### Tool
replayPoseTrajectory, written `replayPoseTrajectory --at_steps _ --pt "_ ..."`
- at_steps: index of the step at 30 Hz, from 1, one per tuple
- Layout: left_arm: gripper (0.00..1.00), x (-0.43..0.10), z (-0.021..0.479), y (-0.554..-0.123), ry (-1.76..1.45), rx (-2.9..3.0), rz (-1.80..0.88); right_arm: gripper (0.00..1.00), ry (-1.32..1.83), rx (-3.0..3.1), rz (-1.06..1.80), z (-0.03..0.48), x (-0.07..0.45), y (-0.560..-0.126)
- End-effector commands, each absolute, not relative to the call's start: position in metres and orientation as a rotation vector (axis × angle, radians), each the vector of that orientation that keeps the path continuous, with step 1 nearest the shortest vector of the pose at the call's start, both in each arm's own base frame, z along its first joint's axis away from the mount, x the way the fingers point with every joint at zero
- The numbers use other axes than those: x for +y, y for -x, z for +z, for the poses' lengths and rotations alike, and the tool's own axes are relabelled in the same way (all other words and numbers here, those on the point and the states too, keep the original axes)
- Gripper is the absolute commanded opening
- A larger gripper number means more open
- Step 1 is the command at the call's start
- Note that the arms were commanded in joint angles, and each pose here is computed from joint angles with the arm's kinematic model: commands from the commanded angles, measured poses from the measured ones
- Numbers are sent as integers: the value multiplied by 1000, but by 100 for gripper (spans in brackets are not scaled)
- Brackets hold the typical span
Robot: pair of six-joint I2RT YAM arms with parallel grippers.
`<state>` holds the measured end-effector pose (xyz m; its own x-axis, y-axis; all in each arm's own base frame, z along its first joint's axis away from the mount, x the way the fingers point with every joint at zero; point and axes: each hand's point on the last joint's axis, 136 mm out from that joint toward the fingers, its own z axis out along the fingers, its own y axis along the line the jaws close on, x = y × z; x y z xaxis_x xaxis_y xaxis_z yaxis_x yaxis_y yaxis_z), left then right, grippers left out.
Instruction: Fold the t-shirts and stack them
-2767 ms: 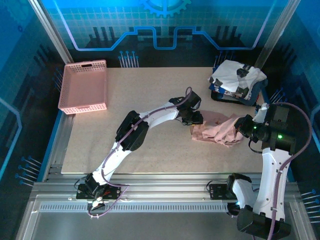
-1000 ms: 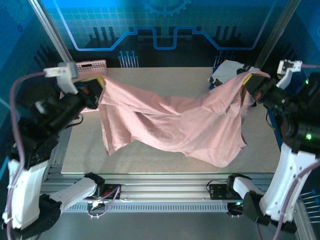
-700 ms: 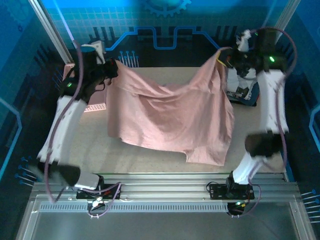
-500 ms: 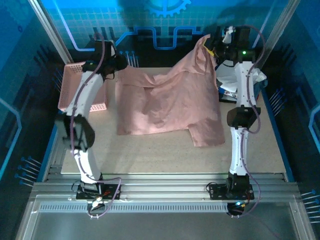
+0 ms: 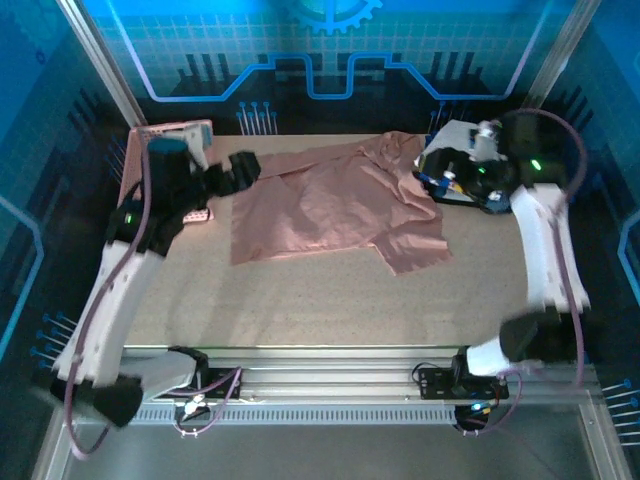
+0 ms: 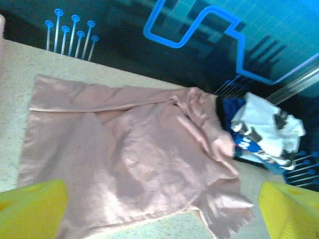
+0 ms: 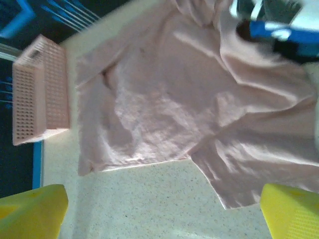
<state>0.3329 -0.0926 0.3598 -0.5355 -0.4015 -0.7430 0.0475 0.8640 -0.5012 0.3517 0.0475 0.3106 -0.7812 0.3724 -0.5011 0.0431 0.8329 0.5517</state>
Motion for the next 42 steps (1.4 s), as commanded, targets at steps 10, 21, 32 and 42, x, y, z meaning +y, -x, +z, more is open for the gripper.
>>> replayPoseTrajectory --at_steps 10,21,32,42 --pt "92 -62 133 -268 698 2649 -393 88 -581 2699 696 129 1 -303" --pt "76 -33 59 -301 942 2679 -352 68 -702 2807 627 64 -22 -311" --pt "64 -29 37 -341 1131 2562 -415 59 -742 2799 644 53 -23 -319" --pt "46 -29 14 -350 1251 2554 -409 55 -753 2817 642 46 -22 -315"
